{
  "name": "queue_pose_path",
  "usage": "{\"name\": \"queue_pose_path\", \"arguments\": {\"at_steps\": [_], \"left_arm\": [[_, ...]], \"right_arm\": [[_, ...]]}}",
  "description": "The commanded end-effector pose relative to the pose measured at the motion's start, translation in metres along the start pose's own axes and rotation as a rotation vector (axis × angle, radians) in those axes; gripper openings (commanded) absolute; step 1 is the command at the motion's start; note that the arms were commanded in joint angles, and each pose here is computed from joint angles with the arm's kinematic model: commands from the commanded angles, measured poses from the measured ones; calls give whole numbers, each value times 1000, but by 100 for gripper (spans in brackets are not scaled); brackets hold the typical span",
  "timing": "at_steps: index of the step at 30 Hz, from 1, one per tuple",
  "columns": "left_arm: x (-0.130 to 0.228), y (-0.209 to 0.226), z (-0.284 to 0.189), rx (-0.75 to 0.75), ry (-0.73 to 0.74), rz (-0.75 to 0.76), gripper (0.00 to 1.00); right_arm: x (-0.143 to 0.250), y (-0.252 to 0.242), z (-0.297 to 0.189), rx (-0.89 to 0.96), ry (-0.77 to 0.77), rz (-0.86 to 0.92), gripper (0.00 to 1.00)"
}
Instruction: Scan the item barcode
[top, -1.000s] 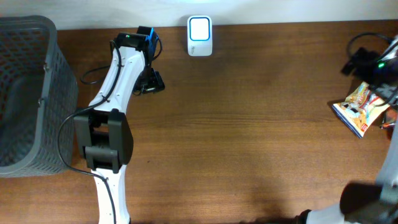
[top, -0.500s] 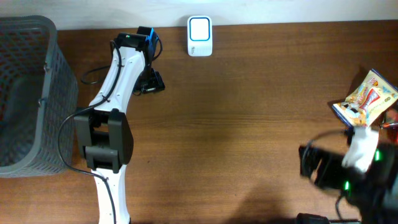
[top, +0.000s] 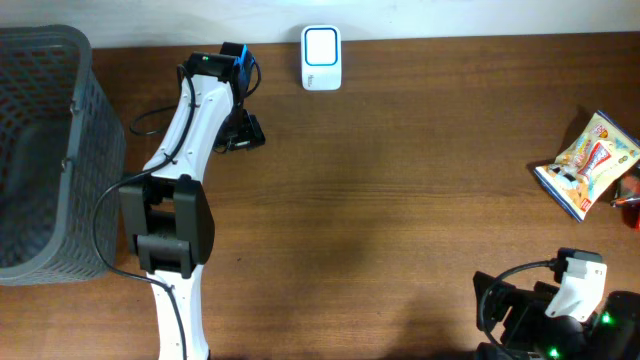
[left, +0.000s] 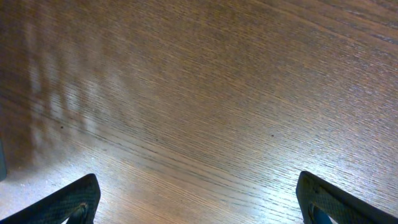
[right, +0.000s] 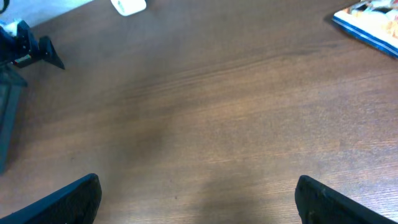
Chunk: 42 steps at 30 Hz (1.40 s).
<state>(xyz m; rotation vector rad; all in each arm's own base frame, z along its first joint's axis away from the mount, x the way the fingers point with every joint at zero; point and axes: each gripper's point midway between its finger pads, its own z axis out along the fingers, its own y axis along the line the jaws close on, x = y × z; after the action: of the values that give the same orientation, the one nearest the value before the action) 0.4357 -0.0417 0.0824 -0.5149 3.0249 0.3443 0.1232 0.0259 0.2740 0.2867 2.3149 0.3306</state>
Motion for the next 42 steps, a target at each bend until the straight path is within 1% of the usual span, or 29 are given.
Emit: {"name": "queue_pose_path", "arguments": {"at_steps": [1, 5, 6, 11, 14, 18, 26, 38, 42], "left_arm": [[-1, 2, 0, -3, -2, -16, 99], [-1, 2, 0, -3, -2, -16, 99], [-1, 2, 0, -3, -2, -16, 99], [-1, 2, 0, -3, -2, -16, 99], [-1, 2, 0, -3, -2, -16, 99], [-1, 2, 0, -3, -2, -16, 99], [-1, 2, 0, -3, -2, -16, 99], [-1, 2, 0, -3, -2, -16, 99], [-1, 2, 0, -3, -2, -16, 99]], "right_arm": [[8, -5, 14, 2, 34, -6, 99], [1, 5, 33, -88, -38, -106, 98], [-2, 12, 39, -139, -89, -159, 98], [-8, 28, 56, -265, -304, -304, 99], [-7, 30, 71, -299, -403, -349, 98], [-4, 29, 92, -332, -486, -378, 98], [-7, 18, 130, -316, -620, -391, 99], [-15, -7, 152, -202, -735, -354, 98], [-20, -14, 151, -155, -754, -335, 98]]}}
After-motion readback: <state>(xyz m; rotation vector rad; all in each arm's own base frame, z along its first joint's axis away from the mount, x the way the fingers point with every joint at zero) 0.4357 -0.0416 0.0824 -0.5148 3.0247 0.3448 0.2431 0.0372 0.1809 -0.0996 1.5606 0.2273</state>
